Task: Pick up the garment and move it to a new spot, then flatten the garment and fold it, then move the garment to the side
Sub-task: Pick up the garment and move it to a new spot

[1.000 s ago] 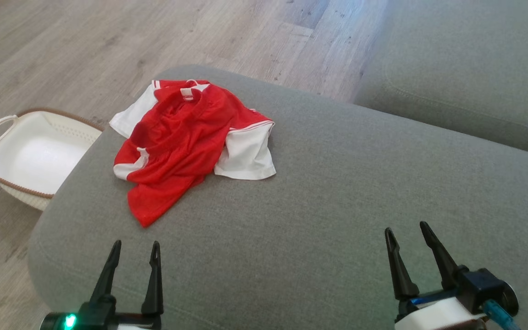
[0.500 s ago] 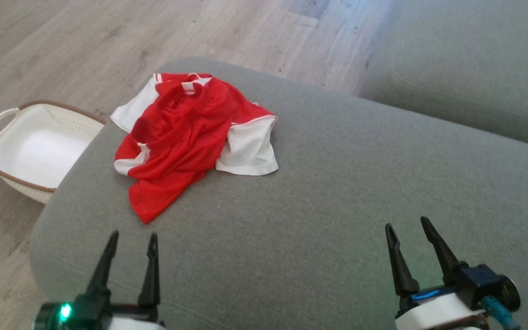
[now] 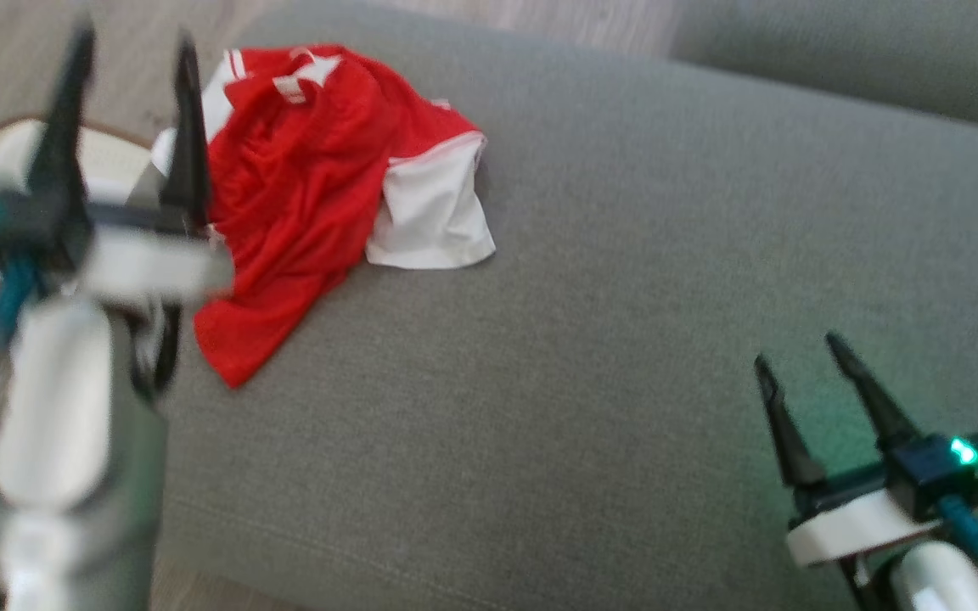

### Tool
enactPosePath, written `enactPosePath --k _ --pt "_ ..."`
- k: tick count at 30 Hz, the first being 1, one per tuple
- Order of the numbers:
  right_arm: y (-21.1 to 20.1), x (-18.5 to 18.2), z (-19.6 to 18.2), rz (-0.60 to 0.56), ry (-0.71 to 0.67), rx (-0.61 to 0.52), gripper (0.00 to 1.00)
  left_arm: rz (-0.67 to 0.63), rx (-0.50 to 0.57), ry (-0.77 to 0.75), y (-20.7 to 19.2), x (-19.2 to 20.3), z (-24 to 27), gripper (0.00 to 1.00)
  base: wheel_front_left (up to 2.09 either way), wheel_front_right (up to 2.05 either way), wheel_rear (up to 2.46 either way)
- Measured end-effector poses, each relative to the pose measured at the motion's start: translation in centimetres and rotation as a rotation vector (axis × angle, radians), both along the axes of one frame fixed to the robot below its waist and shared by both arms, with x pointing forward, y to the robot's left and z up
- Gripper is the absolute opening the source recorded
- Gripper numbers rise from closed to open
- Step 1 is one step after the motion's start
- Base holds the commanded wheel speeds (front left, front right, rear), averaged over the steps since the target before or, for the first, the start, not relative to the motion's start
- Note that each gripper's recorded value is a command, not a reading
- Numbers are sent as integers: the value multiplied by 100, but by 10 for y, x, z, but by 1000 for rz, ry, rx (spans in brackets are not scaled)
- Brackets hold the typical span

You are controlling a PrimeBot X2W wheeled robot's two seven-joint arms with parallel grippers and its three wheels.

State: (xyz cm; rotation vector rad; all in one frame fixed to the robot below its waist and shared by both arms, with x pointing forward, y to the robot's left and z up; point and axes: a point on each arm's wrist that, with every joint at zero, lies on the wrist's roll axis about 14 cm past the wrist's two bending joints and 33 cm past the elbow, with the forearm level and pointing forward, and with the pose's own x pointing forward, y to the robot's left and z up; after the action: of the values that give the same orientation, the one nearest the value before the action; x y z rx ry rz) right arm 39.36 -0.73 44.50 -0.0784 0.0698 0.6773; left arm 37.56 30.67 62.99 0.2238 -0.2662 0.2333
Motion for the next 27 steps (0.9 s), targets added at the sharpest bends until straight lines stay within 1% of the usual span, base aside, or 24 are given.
enactPosePath --k 2,5,7,11,14,17,18,21,23,24,25,26,27 --pt "-4 13 -3 0 -10 -7 100 -8 19 2 2 30 16 100 0 0 0" --pt "-8 29 -10 -4 -12 -12 100 -21 1 87 8 72 13 100 0 0 0" --pt "-12 38 -15 -9 -12 -15 100 -21 -30 185 13 96 -5 100 0 0 0" --pt "-21 49 -28 -20 1 -32 100 -15 -154 429 17 130 -63 100 0 0 0" --pt "-29 52 -38 -31 14 -48 100 4 -239 598 19 142 -104 100 0 0 0" --pt "-37 53 -49 -36 35 -67 100 18 -331 769 16 145 -143 100 0 0 0" --pt "-40 54 -56 -36 45 -75 100 26 -374 862 15 142 -166 100 0 0 0" --pt "-38 61 -58 -35 43 -70 100 47 -429 964 14 133 -196 100 0 0 0" --pt "-39 65 -59 -39 40 -67 100 59 -442 1014 13 127 -211 100 0 0 0" --pt "-40 67 -60 -40 39 -68 100 63 -450 1031 13 125 -218 88 0 0 0" --pt "-40 68 -61 -42 40 -69 100 64 -461 1043 12 124 -223 38 0 0 0" --pt "-41 68 -62 -43 42 -69 100 65 -466 1047 11 124 -227 0 0 0 0" --pt "-41 68 -63 -45 44 -68 100 65 -471 1051 10 123 -230 0 0 0 0"
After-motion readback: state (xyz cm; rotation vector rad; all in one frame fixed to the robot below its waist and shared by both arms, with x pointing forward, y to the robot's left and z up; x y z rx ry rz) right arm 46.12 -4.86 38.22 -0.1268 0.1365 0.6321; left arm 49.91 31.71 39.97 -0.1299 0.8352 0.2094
